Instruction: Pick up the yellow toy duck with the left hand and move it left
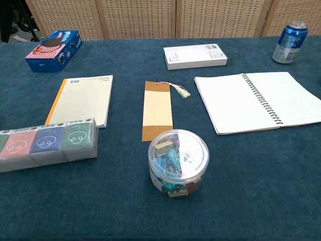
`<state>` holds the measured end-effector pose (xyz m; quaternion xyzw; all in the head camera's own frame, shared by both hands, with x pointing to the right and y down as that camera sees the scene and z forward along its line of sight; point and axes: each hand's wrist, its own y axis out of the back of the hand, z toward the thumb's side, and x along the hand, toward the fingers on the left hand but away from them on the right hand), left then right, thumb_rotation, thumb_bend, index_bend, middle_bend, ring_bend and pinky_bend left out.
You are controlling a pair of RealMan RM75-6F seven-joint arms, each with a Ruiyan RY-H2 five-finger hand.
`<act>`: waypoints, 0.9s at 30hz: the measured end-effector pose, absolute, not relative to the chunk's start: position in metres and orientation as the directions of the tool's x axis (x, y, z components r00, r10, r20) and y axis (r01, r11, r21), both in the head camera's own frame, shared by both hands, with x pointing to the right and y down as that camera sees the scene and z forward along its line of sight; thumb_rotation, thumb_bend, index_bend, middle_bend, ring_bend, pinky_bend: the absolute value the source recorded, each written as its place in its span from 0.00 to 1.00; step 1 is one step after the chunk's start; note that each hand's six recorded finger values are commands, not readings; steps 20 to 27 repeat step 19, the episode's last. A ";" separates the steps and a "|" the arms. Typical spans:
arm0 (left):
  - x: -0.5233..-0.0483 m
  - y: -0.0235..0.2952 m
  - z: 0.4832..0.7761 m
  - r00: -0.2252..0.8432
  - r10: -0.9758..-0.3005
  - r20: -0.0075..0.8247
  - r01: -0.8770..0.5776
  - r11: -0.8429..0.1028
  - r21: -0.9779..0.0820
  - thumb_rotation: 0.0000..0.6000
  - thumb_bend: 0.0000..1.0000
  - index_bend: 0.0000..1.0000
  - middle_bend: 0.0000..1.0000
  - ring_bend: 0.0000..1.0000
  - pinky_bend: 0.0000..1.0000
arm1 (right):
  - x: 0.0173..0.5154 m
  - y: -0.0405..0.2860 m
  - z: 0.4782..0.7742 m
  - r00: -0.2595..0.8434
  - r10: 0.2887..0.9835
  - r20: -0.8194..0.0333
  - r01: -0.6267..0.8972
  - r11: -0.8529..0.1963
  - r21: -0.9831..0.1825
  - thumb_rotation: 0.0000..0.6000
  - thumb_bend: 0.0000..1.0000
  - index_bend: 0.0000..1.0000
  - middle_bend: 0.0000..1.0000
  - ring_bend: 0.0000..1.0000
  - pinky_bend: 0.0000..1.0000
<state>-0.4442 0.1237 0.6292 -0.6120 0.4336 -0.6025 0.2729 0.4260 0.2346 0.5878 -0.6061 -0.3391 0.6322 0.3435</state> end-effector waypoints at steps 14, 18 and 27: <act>-0.451 0.201 0.601 -0.048 -0.913 0.404 -0.141 -0.394 -0.908 1.00 0.11 0.00 0.00 0.00 0.00 | 0.429 0.233 0.579 -0.029 0.869 -0.494 -0.011 -0.494 -0.869 1.00 0.00 0.17 0.00 0.00 0.09; -0.455 0.207 0.601 -0.053 -0.921 0.386 -0.097 -0.380 -0.920 1.00 0.11 0.00 0.00 0.00 0.00 | 0.427 0.234 0.580 -0.022 0.867 -0.497 -0.015 -0.497 -0.867 1.00 0.00 0.17 0.00 0.00 0.09; -0.457 0.209 0.600 -0.058 -0.923 0.381 -0.094 -0.375 -0.922 1.00 0.11 0.00 0.00 0.00 0.00 | 0.426 0.235 0.580 -0.020 0.867 -0.498 -0.017 -0.498 -0.867 1.00 0.00 0.17 0.00 0.00 0.09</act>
